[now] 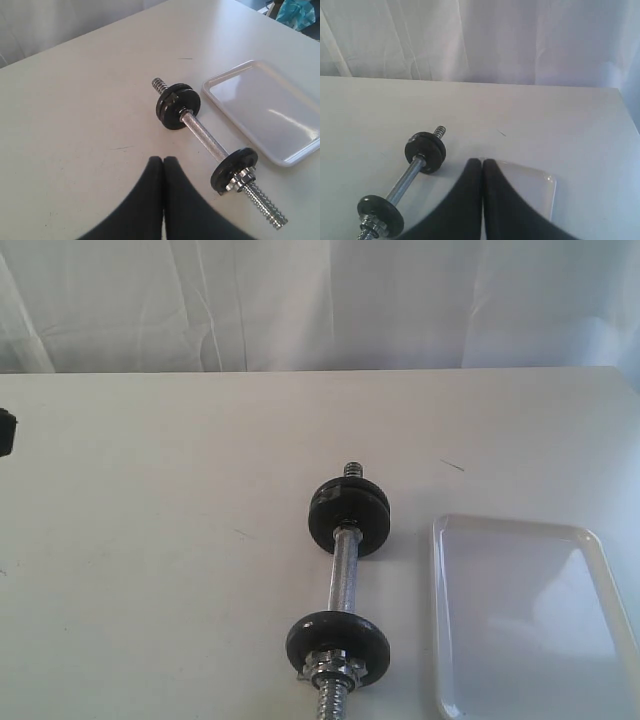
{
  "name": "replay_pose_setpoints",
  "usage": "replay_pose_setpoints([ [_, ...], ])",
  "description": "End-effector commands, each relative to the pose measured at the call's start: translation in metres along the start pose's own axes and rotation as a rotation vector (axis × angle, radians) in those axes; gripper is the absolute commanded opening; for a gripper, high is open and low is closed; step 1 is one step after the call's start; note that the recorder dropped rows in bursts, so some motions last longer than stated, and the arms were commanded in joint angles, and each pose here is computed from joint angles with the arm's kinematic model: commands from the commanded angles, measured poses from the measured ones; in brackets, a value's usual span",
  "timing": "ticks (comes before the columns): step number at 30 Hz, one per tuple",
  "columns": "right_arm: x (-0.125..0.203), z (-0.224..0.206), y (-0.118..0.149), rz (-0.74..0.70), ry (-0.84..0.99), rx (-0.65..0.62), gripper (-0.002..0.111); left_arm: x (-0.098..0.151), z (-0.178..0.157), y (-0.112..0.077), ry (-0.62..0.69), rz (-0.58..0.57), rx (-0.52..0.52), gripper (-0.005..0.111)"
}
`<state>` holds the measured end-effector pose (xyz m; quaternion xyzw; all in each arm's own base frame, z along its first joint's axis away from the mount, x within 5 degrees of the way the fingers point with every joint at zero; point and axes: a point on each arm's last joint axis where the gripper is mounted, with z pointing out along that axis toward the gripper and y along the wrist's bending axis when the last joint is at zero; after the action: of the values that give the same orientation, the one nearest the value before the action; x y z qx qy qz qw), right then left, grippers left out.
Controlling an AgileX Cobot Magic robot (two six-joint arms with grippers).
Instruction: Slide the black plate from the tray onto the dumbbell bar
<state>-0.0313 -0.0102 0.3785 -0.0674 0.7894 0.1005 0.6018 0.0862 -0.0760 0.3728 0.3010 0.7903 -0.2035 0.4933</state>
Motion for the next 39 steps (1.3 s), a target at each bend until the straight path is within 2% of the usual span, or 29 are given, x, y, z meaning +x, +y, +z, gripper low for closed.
replay_pose_setpoints([
  [1, -0.001, 0.0, 0.0, 0.008, -0.015, -0.005, 0.0, 0.003, -0.003, 0.0, 0.004, -0.006, -0.004, 0.0],
  [13, -0.001, 0.0, 0.0, 0.008, -0.015, -0.005, 0.0, 0.006, -0.003, 0.0, 0.001, -0.008, -0.006, 0.0],
  [15, -0.001, 0.0, 0.0, 0.009, -0.015, -0.007, 0.0, 0.012, -0.005, 0.002, 0.0, -0.051, -0.023, 0.0],
  [21, -0.001, 0.0, 0.0, 0.006, -0.015, -0.001, 0.0, 0.052, -0.018, 0.017, -0.029, -0.168, -0.232, 0.0],
  [27, -0.001, 0.0, 0.0, 0.006, -0.015, -0.001, 0.0, 0.099, -0.03, 0.013, -0.089, -0.213, -0.375, 0.0],
  [31, -0.001, 0.0, 0.0, 0.006, -0.015, -0.001, 0.0, 0.141, -0.02, 0.011, -0.072, -0.243, -0.428, 0.0],
  [33, -0.001, 0.0, 0.0, 0.006, -0.015, -0.001, 0.0, 0.153, -0.013, 0.013, -0.065, -0.254, -0.447, 0.0],
  [39, -0.001, 0.0, 0.0, 0.006, -0.015, -0.001, 0.0, 0.158, -0.01, 0.014, -0.06, -0.258, -0.449, 0.0],
])
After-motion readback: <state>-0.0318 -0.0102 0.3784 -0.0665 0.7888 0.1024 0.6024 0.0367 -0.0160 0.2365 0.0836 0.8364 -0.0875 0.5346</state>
